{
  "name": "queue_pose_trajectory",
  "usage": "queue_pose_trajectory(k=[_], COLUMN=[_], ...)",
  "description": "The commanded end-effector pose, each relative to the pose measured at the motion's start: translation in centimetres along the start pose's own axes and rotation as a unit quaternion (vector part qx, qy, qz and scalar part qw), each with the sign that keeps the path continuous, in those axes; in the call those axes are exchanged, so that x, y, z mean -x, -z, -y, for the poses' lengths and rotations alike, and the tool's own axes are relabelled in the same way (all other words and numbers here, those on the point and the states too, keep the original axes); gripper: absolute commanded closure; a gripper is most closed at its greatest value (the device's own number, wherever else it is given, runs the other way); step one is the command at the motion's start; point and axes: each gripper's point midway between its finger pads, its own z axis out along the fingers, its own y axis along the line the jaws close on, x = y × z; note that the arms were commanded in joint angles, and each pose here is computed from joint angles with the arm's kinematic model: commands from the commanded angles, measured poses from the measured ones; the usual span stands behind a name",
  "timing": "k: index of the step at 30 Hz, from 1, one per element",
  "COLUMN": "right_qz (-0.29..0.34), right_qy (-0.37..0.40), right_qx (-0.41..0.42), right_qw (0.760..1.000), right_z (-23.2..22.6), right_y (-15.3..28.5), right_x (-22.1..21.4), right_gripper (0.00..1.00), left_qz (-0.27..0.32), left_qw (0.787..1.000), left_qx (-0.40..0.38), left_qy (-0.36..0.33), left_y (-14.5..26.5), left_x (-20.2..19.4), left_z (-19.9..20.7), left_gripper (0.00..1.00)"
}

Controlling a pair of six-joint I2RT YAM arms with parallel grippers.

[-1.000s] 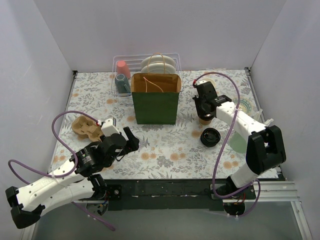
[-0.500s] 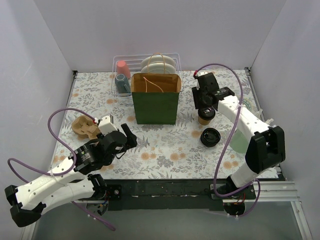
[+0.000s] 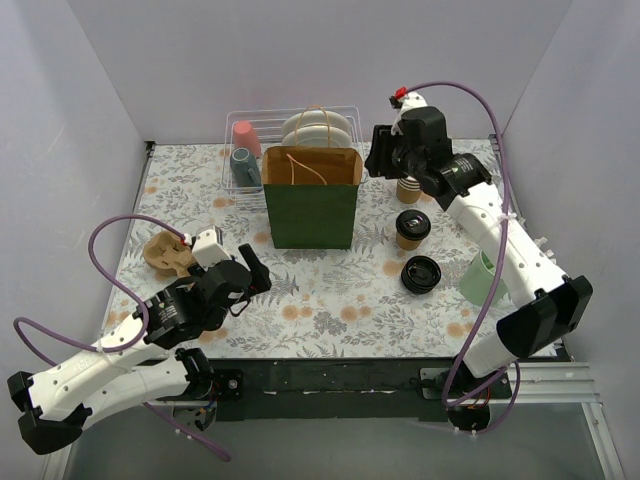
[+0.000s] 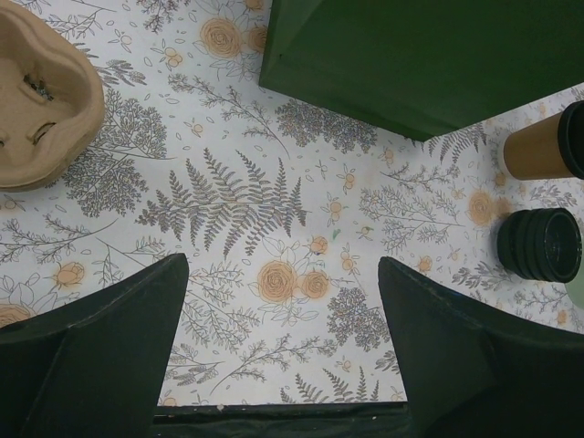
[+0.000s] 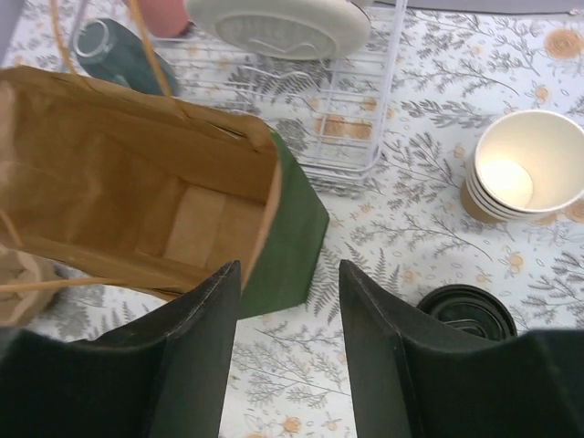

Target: Pack the takeout coffee

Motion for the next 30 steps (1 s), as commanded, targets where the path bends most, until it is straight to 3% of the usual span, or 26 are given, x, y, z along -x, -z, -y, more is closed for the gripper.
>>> queue_pose_trajectory(k=[1, 7, 13, 16, 17, 20, 30], right_qz=[0.028, -0.011, -0.034, -0.047, -0.048, -0.051, -0.048], right_qy=[-0.025, -0.030, -0.015, -0.018, -0.018, -0.020, -0.090], right_qx=[0.018, 0.007, -0.025, -0.018, -0.015, -0.011, 0.091], right_qw=[0.999, 0.999, 0.999, 0.999, 0.999, 0.998, 0.991], right_z=[-2.0, -2.8, -2.9, -3.3, -3.5, -3.9, -6.5], right_y=[0.0, -2.6, -3.6, -4.0, -4.0, -3.3, 2.1], right_x=[2.9, 1.2, -0.1, -0.9, -1.0, -1.0, -3.1], right_gripper=[0.43, 0.43, 0.52, 0.71, 0.85, 0.99, 0.99], left_qz=[0.014, 0.015, 0.013, 0.014, 0.014, 0.013, 0.018], left_qw=[1.000, 1.000, 1.000, 1.000, 1.000, 1.000, 1.000], left_qx=[0.015, 0.013, 0.014, 0.016, 0.018, 0.018, 0.018], left_qy=[-0.005, -0.001, -0.003, -0.005, -0.004, -0.005, 0.005], left_y=[-0.2, -0.1, -0.3, -0.4, -0.3, -0.4, 0.9], left_x=[0.3, 0.2, 0.0, 0.0, 0.0, -0.1, 1.5], left_z=[-0.9, -1.0, -1.1, -1.1, -1.2, -1.2, -0.9], left_gripper=[0.15, 0.14, 0.14, 0.14, 0.14, 0.14, 0.14])
